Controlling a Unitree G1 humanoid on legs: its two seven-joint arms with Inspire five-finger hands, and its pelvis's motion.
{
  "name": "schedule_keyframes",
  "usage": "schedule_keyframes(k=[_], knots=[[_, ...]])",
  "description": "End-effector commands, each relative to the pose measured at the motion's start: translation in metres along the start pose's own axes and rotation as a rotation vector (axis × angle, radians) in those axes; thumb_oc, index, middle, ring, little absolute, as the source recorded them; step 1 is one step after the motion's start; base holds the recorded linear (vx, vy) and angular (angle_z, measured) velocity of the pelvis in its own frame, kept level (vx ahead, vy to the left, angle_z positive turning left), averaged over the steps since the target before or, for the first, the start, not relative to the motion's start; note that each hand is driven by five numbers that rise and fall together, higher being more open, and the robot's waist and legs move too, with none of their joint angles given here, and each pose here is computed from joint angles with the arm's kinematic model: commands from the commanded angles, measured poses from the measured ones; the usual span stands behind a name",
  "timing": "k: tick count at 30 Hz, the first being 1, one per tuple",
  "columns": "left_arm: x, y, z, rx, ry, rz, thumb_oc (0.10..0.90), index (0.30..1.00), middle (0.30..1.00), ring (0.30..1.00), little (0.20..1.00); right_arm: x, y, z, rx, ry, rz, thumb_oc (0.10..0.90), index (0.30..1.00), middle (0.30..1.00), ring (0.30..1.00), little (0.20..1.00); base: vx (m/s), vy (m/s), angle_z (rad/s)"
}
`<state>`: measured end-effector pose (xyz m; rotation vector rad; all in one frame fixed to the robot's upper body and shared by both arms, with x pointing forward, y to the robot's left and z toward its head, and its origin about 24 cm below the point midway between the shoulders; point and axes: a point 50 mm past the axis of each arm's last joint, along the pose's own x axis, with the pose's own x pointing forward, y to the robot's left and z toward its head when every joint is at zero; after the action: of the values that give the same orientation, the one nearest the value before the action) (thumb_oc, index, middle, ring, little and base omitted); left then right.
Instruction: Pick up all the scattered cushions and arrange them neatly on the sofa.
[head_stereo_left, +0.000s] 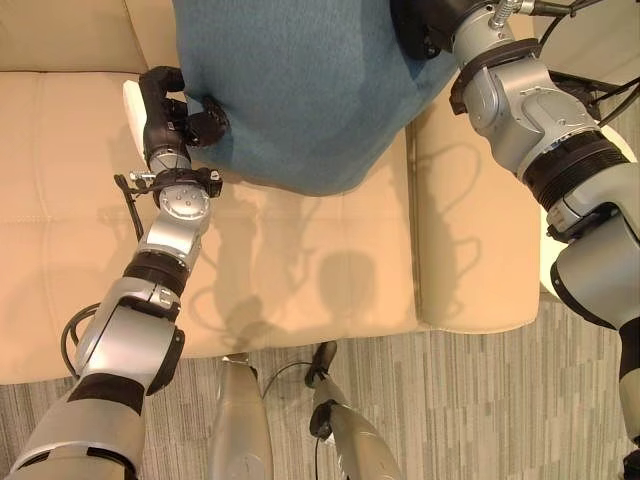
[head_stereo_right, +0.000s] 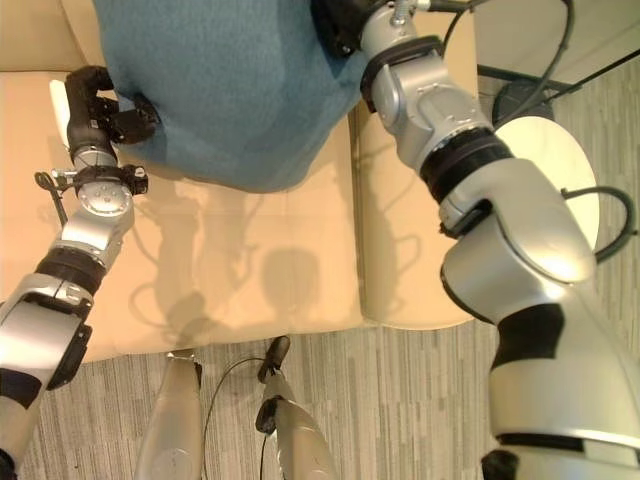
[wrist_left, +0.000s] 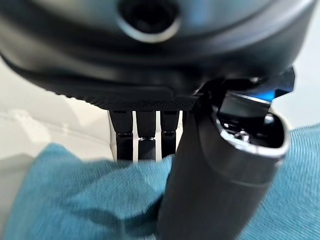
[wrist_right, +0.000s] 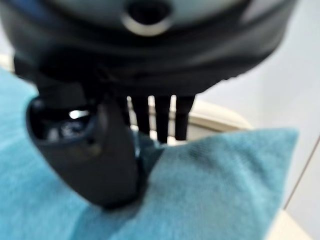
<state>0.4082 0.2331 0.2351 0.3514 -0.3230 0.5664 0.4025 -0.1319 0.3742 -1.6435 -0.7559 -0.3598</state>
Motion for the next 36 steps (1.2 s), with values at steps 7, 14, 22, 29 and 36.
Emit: schedule_keyframes(k=[7, 14, 22, 29, 36], knots=[[0.022, 0.058, 0.029, 0.172, -0.104, 0.325, 0.800, 0.900, 0.900, 0.900, 0.900, 0.003, -0.131, -0.041, -0.111, 0.111, -0.587, 0.800, 0.900, 0.900, 0.900, 0.900, 0.00, -0.024, 0.00], [0.022, 0.088, 0.022, 0.100, -0.058, 0.512, 0.800, 0.900, 0.900, 0.900, 0.900, 0.002, -0.123, -0.009, 0.004, 0.010, -0.619, 0.800, 0.900, 0.900, 0.900, 0.900, -0.01, 0.000, -0.04], [0.007, 0.159, 0.007, -0.161, -0.060, 0.759, 0.800, 0.900, 0.900, 0.900, 0.900, -0.046, -0.047, -0.003, 0.343, 0.006, -0.524, 0.800, 0.900, 0.900, 0.900, 0.900, -0.03, 0.028, -0.08], [-0.063, 0.180, -0.096, 0.093, 0.064, 0.604, 0.800, 0.900, 0.900, 0.900, 0.900, -0.166, 0.059, -0.022, 0.383, 0.099, -0.142, 0.800, 0.900, 0.900, 0.900, 0.900, -0.01, 0.026, -0.12], [-0.166, 0.258, -0.189, 0.173, 0.438, 0.583, 0.800, 0.900, 0.900, 0.900, 0.900, -0.316, 0.076, -0.125, 0.077, 0.496, 0.232, 0.800, 0.900, 0.900, 0.900, 0.900, -0.01, 0.008, -0.06]])
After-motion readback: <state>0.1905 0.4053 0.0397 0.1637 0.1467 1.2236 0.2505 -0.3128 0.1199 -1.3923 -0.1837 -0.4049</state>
